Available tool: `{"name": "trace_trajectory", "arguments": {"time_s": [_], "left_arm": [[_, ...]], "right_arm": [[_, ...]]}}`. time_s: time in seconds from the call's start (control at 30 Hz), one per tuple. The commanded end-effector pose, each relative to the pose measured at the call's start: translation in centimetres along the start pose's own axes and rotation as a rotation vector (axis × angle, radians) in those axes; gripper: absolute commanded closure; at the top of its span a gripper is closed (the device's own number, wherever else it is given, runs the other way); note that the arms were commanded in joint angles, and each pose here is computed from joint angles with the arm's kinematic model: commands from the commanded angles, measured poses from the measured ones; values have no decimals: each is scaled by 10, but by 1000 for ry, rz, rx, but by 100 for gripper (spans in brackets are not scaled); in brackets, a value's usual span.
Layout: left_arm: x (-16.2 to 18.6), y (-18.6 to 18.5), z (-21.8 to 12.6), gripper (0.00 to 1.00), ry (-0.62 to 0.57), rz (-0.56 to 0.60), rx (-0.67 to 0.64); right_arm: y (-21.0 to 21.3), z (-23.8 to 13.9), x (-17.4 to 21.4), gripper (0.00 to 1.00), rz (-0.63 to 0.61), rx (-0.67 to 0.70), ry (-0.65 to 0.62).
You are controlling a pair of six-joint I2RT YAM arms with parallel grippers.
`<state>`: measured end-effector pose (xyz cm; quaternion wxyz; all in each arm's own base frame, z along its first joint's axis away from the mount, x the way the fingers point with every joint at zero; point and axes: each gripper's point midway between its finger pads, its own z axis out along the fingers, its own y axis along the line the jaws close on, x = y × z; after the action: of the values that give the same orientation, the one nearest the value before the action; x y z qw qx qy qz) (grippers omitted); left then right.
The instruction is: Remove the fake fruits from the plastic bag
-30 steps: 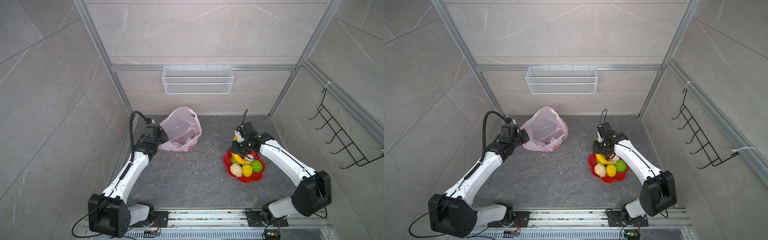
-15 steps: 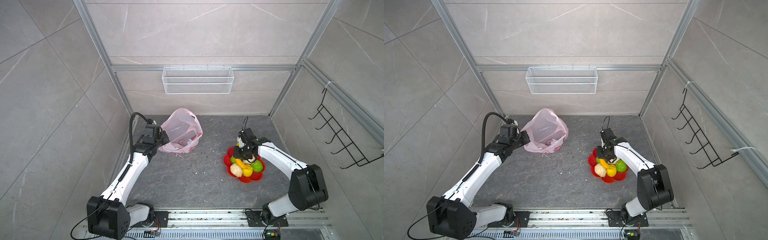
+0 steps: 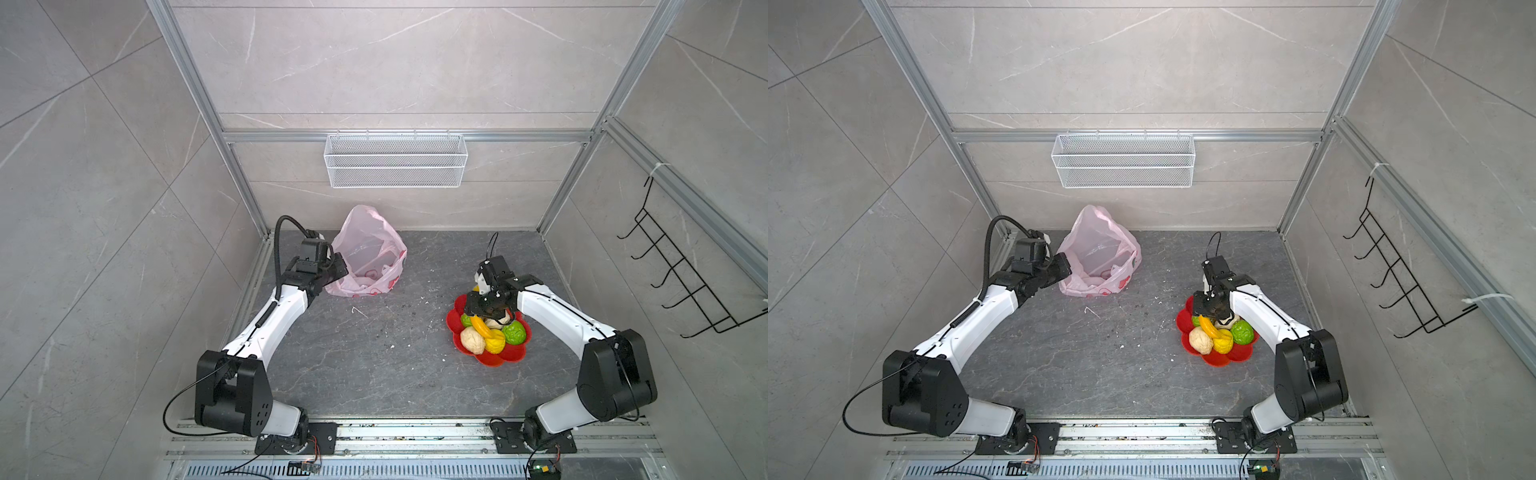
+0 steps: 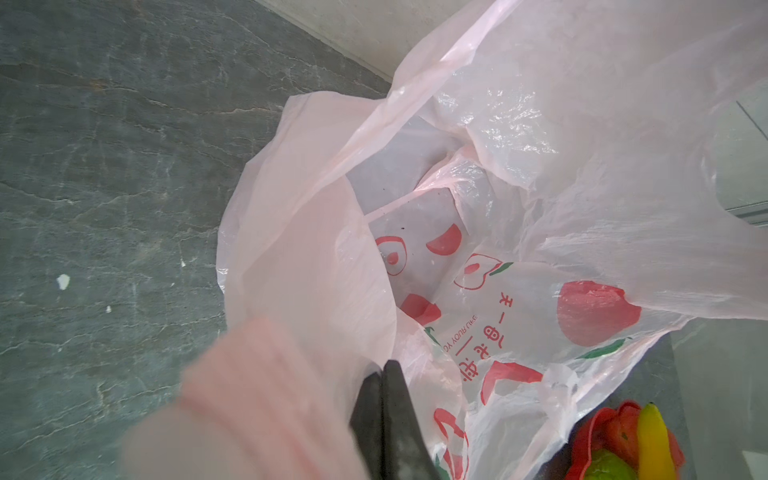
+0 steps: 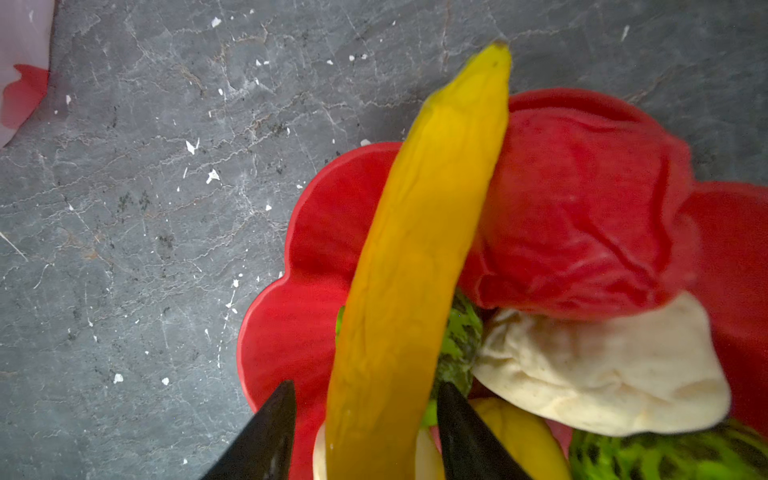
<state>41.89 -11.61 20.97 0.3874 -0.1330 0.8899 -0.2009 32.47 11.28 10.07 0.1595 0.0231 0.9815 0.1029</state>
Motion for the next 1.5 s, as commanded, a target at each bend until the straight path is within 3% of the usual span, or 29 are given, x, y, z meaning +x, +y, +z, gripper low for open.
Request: {"name": "trace_trajectory", "arguments": {"time_s": [0.0,0.1,0.17,0.37,0.47,0.57,0.83,1.0,1.3,1.47], "left_arm": [[-21,-41,-3,99,-47,12,117],[-18,-57,2,95,-23,32,143],[-18,-63,1,86,-12,39,151],[-22,-69,-21,35,-14,66,156],[-24,-69,-40,17,-3,82,139],[-23,-58,-56,8,24,100,62],[-4,-34,-76,2,86,112,-34],[2,-31,-101,2,68,97,-20],[47,-16,-125,1,160,77,14],[66,5,-137,8,147,48,-22]], "right_arm": [[3,-28,-5,40,0,-9,-39],[5,-46,-12,38,-5,-7,-78],[5,-59,-16,38,-7,-6,-106],[-1,-80,-30,33,21,2,-165],[-6,-82,-34,32,48,-3,-177],[-8,-84,-37,32,63,-15,-192],[-15,-92,-45,31,99,-19,-225],[-44,-92,-45,33,211,15,-250],[-106,-76,-42,42,407,100,-240],[-140,-65,-38,54,488,181,-222]]}}
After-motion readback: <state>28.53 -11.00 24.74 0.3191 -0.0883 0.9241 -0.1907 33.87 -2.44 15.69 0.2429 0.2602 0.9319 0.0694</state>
